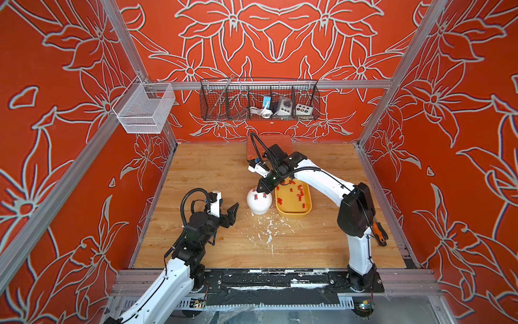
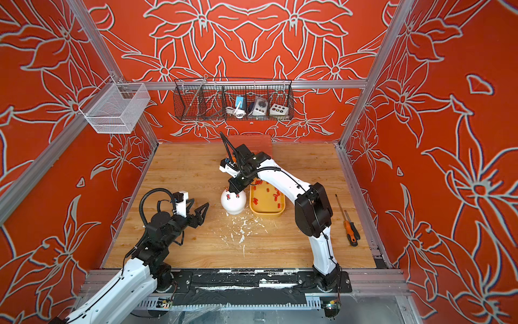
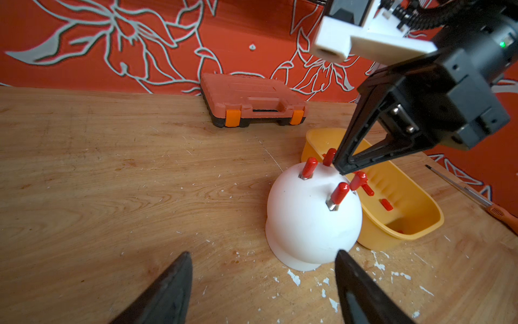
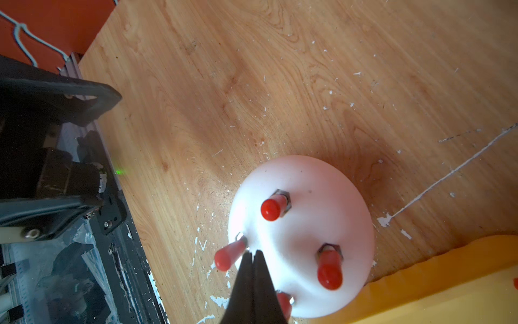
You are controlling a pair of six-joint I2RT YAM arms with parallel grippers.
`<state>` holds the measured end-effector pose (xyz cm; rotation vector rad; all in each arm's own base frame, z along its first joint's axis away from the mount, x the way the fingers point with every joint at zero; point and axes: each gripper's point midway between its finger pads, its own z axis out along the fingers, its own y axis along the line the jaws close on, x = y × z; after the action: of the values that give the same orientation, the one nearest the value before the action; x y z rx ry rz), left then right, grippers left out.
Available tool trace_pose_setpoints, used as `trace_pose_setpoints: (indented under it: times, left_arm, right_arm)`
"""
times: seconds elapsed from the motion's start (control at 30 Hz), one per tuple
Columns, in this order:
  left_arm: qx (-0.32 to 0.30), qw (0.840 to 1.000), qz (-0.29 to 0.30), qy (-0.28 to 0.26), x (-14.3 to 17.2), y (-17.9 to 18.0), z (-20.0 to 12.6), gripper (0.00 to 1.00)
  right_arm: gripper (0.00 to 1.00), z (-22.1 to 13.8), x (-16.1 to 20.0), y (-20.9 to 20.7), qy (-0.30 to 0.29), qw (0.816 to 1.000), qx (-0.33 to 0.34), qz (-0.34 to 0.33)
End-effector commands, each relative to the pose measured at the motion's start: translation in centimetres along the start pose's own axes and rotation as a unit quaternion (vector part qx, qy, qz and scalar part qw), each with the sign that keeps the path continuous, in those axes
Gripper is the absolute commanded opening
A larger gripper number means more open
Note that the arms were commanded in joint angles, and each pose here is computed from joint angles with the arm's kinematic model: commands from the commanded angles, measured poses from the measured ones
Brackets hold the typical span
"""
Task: Cover the protruding screws with screw protection sleeves
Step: Attach the screw protection sleeve to the screw.
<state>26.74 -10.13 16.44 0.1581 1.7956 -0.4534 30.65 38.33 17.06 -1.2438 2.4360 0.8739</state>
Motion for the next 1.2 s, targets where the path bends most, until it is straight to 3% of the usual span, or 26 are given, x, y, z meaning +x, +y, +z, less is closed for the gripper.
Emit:
trace_pose_setpoints:
  times: [0.0, 0.47, 0.77, 0.93, 1.17]
  left_arm:
    - [-0.004, 1.000, -0.005, -0.012, -0.3, 0.2, 0.0, 0.78]
    - [-0.006, 1.000, -0.005, -0.013, -0.3, 0.2, 0.0, 0.78]
    - [-0.008, 1.000, -0.008, -0.011, -0.1, 0.4, 0.1, 0.79]
    - [-0.011, 1.000, -0.011, -0.011, 0.0, 0.5, 0.2, 0.79]
    - [-0.013, 1.000, -0.012, -0.010, 0.1, 0.6, 0.3, 0.79]
  right_arm:
    - [0.00, -1.6, -1.0, 2.0, -0.021, 0.999, -0.027, -0.004]
    - [0.00, 1.2, 0.9, 1.5, 0.006, 0.999, -0.049, 0.020]
    - [0.00, -1.2, -1.1, 2.4, -0.039, 0.999, -0.036, 0.003]
    - [0.00, -2.1, -1.8, 4.5, -0.065, 0.994, -0.086, 0.002]
    - [0.00, -0.4, 0.1, 4.4, -0.038, 0.994, -0.099, 0.016]
